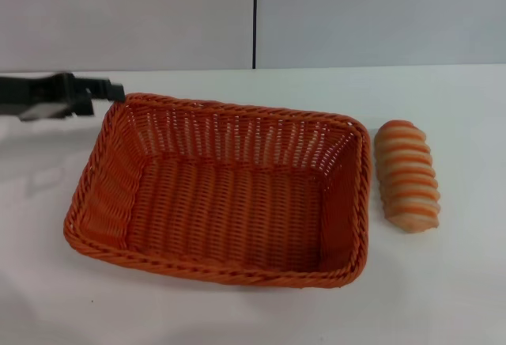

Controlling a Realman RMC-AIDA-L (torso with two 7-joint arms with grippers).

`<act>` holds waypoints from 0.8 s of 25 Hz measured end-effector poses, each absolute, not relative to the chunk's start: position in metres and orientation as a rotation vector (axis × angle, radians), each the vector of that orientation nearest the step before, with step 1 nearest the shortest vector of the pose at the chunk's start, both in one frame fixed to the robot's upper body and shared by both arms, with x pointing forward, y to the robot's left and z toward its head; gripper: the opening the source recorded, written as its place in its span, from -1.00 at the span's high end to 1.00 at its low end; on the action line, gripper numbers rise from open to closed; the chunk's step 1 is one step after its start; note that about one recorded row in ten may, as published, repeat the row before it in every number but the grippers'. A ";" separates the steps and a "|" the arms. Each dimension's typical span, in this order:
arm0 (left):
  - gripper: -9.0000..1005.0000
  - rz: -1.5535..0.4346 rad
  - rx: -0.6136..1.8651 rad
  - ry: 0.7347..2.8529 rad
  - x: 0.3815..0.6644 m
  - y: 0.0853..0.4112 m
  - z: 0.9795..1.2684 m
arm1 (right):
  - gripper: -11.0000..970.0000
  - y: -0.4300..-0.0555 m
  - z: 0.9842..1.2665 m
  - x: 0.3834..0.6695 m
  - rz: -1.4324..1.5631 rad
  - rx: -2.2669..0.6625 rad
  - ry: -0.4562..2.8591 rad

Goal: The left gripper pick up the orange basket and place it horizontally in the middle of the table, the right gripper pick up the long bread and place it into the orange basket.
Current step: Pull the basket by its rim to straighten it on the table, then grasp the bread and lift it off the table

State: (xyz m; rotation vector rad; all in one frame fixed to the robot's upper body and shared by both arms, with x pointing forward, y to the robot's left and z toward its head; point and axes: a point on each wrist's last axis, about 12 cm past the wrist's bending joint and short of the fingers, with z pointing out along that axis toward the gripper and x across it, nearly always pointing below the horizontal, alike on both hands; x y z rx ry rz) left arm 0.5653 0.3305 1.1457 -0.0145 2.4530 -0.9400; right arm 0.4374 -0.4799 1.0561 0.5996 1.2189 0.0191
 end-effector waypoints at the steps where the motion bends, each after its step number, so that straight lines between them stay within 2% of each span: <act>1: -0.35 -0.920 -0.013 2.402 0.567 0.336 1.149 | -0.31 -0.481 1.060 0.438 0.085 0.577 1.236; 4: -0.56 -0.909 -0.008 2.275 0.570 0.344 1.154 | -0.32 -0.482 1.066 0.439 0.160 0.534 1.267; 6: -0.56 -0.917 0.001 2.174 0.571 0.347 1.153 | -0.32 -0.483 1.084 0.441 0.325 0.411 1.342; 10: -0.56 -0.924 0.056 2.023 0.574 0.346 1.150 | -0.33 -0.485 1.104 0.442 0.459 0.289 1.443; 11: -0.55 -0.920 0.089 1.941 0.575 0.345 1.146 | -0.33 -0.489 1.119 0.443 0.542 0.212 1.528; 12: -0.55 -0.920 0.089 1.941 0.575 0.345 1.146 | -0.33 -0.489 1.119 0.443 0.542 0.212 1.528; 13: -0.55 -0.932 0.091 1.878 0.576 0.343 1.144 | -0.33 -0.491 1.135 0.447 0.615 0.124 1.615; 14: -0.55 -0.932 0.091 1.878 0.576 0.343 1.144 | -0.33 -0.491 1.135 0.447 0.615 0.124 1.615; 15: -0.55 -0.949 0.082 1.759 0.577 0.341 1.139 | -0.33 -0.490 1.143 0.450 0.647 0.077 1.657; 16: -0.55 -0.940 0.085 1.697 0.577 0.340 1.137 | -0.33 -0.486 1.159 0.458 0.700 -0.048 1.768; 20: -0.54 -0.907 0.088 1.613 0.575 0.341 1.135 | -0.34 -0.476 1.175 0.469 0.741 -0.233 1.922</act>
